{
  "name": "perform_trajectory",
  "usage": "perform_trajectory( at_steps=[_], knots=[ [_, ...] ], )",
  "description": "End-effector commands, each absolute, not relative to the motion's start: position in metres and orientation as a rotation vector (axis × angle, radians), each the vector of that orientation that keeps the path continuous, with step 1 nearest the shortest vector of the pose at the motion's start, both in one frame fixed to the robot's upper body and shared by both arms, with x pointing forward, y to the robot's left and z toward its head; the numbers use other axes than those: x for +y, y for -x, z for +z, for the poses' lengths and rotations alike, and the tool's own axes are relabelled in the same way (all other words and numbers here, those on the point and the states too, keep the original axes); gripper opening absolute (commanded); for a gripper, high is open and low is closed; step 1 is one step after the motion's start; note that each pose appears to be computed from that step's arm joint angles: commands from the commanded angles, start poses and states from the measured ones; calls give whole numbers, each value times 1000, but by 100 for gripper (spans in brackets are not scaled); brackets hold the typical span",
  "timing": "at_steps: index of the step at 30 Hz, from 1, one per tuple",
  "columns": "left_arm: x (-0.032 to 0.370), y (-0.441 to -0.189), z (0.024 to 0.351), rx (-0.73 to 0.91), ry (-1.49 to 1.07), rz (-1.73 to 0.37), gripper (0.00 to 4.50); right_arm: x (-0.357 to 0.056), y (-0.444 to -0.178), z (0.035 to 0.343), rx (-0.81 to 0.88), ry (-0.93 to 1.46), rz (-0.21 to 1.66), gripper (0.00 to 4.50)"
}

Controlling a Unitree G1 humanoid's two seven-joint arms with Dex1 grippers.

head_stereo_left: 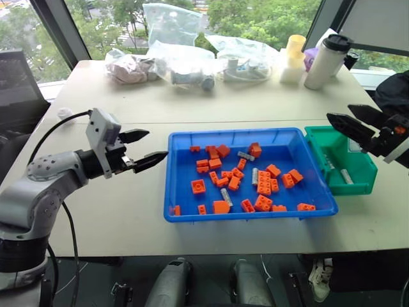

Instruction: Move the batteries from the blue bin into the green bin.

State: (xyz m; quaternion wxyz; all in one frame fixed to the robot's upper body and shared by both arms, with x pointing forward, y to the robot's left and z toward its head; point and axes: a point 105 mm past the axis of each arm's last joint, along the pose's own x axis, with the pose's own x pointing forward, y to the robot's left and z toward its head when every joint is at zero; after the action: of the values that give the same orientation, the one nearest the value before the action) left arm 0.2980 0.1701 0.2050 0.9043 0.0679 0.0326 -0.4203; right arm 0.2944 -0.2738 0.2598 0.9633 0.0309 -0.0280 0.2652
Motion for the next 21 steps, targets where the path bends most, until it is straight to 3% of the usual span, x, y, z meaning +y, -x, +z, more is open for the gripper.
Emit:
perform_trajectory(
  at_steps=[1, 6, 13, 17, 21],
  knots=[
    [168, -294, 213, 33, -171, -881, 450, -271, -293, 272, -111, -33, 543, 448],
    [170, -296, 216, 30, -271, -877, 450, -265, -295, 265, -7, -35, 557, 448],
    [173, -274, 221, 155, -417, -1042, 450, -214, -278, 270, 205, -21, 843, 448],
    [172, -259, 215, 246, -464, -1141, 450, -171, -274, 248, 335, 114, 973, 448],
    [165, -248, 207, 284, -479, -1203, 450, -125, -269, 221, 528, 13, 1118, 448]
  ],
)
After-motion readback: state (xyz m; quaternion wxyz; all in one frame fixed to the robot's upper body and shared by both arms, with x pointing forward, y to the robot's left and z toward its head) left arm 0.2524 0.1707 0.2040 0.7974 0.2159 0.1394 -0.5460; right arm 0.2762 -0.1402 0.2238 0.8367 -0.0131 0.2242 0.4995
